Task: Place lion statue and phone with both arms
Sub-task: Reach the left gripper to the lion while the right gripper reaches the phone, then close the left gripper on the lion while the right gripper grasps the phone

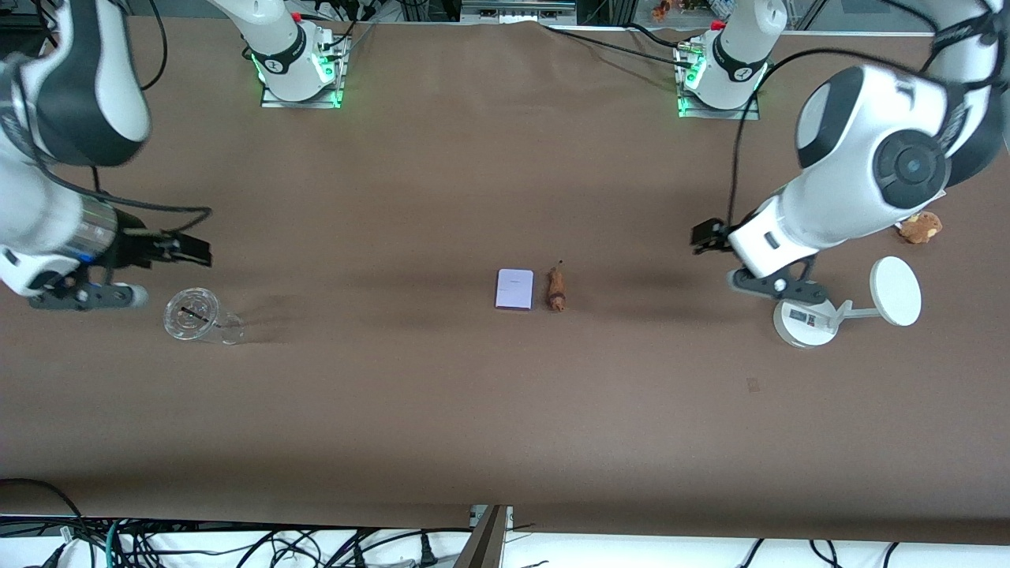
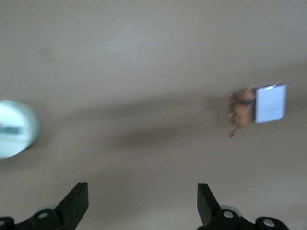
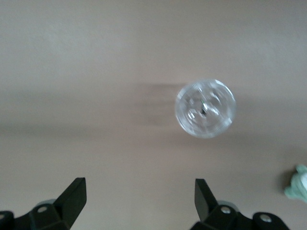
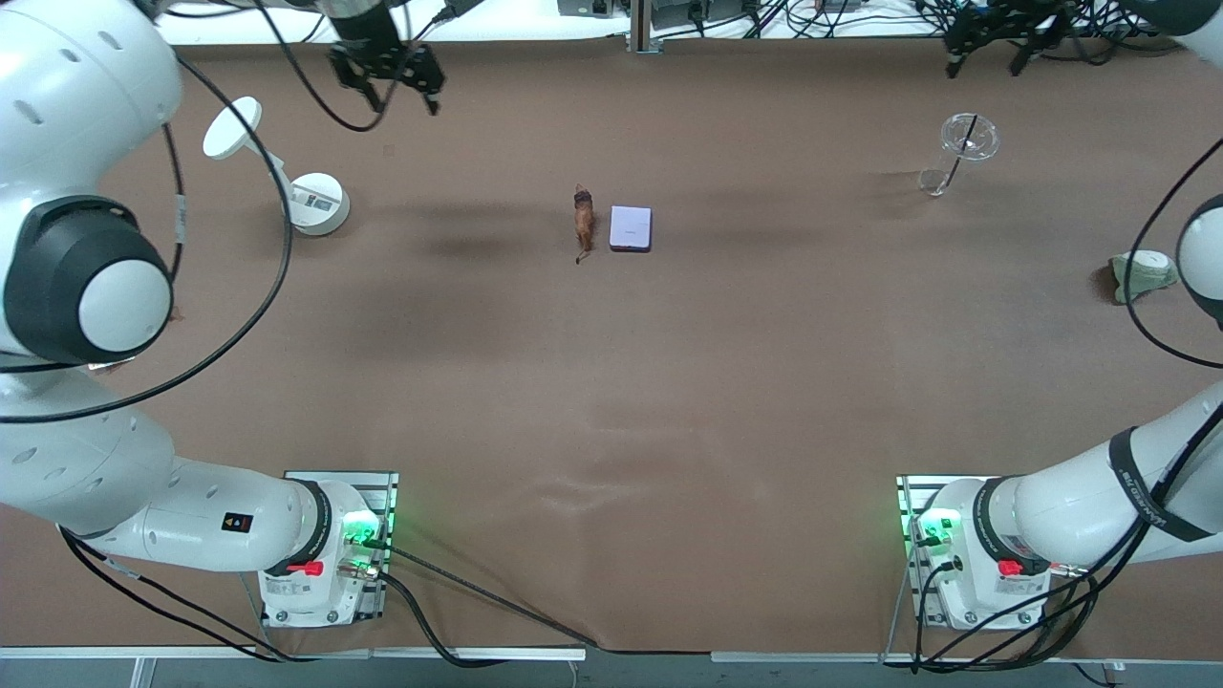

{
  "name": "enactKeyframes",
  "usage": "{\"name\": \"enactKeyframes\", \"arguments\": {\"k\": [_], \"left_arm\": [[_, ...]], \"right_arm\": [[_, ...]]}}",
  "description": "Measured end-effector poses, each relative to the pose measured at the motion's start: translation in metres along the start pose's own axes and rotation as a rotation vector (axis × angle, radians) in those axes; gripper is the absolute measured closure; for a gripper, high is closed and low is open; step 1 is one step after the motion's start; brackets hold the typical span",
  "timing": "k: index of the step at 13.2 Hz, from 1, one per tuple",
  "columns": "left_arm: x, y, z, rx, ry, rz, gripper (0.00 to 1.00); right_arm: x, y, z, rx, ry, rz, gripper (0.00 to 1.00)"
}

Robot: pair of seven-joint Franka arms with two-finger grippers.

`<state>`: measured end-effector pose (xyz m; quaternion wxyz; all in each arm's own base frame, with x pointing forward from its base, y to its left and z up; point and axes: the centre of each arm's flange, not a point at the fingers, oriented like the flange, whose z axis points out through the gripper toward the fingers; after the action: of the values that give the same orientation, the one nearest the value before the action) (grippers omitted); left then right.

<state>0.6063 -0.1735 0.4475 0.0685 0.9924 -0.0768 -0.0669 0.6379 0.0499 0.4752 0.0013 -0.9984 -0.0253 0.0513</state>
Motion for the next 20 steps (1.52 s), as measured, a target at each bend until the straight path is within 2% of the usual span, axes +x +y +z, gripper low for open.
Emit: {"name": "enactKeyframes", "arguments": {"k": [2,5,8,12,15,19,20], "left_arm": [[0.014,0.024,0.028,-0.014,0.025,-0.04,0.0],[0.023,0.089,0.076,-0.022,0.056,-0.135,0.0],[0.029,0.134,0.139,-0.032,0.075,-0.154,0.0],[0.031,0.168,0.21,0.027,0.122,-0.115,0.0],[0.028,0.189,0.268,0.019,0.146,-0.079,0.0],[0.02,0.203,0.288,0.027,0.138,-0.078,0.0],[0.02,0.202,0.288,0.037,0.143,-0.073,0.09]], "right_arm": [[0.016,-0.015,0.024,0.002,0.023,-0.017,0.0],[0.04,-0.032,0.063,0.053,0.059,0.013,0.0],[0.058,-0.062,0.108,0.054,0.08,0.031,0.0],[0.065,-0.102,0.156,0.044,0.069,0.056,0.0],[0.063,-0.121,0.168,0.04,0.055,0.042,0.0],[0.057,-0.15,0.181,0.044,0.035,0.041,0.0],[0.054,-0.163,0.183,0.044,0.033,0.049,0.0]]}}
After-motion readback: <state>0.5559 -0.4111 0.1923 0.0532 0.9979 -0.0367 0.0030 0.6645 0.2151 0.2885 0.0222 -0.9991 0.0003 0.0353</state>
